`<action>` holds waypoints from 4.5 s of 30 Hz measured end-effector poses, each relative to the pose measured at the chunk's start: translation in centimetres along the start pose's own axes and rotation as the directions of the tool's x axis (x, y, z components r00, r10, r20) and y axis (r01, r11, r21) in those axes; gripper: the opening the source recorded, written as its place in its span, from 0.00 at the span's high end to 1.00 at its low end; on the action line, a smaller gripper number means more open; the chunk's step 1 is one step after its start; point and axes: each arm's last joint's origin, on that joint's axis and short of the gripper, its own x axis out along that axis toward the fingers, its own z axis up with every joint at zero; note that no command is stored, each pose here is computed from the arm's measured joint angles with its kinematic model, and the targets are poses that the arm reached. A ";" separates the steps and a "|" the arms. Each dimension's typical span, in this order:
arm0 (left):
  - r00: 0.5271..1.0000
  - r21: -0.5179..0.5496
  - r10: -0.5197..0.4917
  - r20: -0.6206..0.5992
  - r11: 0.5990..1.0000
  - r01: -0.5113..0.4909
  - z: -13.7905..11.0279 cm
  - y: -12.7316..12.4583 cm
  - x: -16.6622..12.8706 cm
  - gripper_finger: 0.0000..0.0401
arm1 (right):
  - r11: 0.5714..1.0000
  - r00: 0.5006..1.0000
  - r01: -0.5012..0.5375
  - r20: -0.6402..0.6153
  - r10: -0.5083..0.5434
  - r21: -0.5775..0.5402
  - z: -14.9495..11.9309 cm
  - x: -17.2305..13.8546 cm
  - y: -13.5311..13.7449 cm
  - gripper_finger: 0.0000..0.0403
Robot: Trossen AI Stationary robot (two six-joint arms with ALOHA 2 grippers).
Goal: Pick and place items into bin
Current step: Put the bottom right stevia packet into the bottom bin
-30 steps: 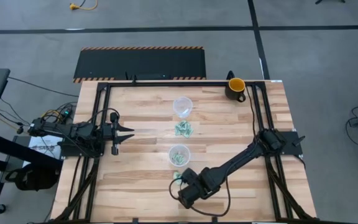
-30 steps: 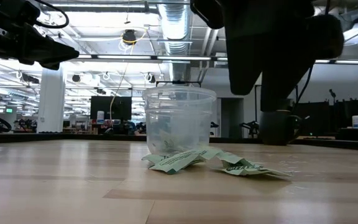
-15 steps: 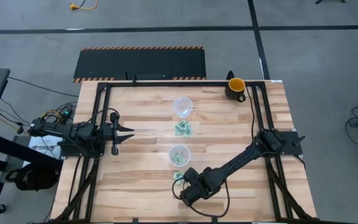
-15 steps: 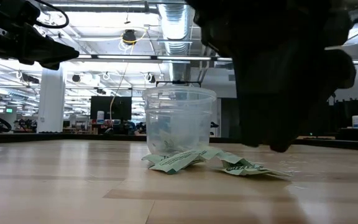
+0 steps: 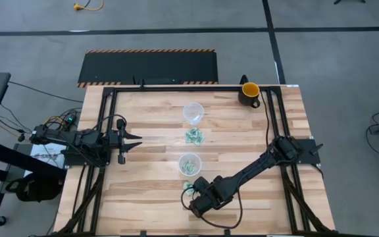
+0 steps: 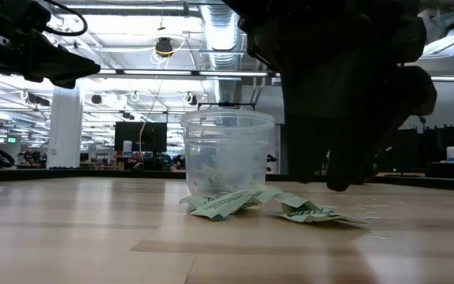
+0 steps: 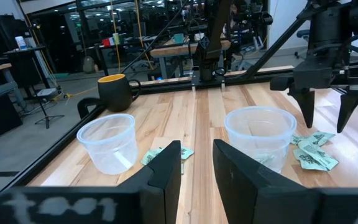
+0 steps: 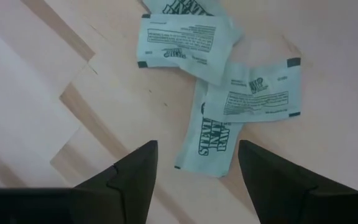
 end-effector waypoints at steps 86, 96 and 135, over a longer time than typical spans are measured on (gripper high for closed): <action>1.000 0.000 0.000 0.000 1.000 0.000 0.0 0.0 0.0 0.79 | 0.954 0.988 0.020 -0.142 -0.065 -0.301 1.6 -4.4 2.3 0.73; 1.000 0.000 0.000 0.000 1.000 0.000 0.0 0.0 0.0 0.79 | 0.902 0.981 0.041 -0.155 -0.119 -0.430 0.1 -1.8 2.7 0.69; 1.000 0.000 0.000 0.000 1.000 0.000 0.0 0.0 0.0 0.79 | 0.838 0.935 0.069 -0.259 -0.244 -0.541 -0.7 2.4 2.8 0.99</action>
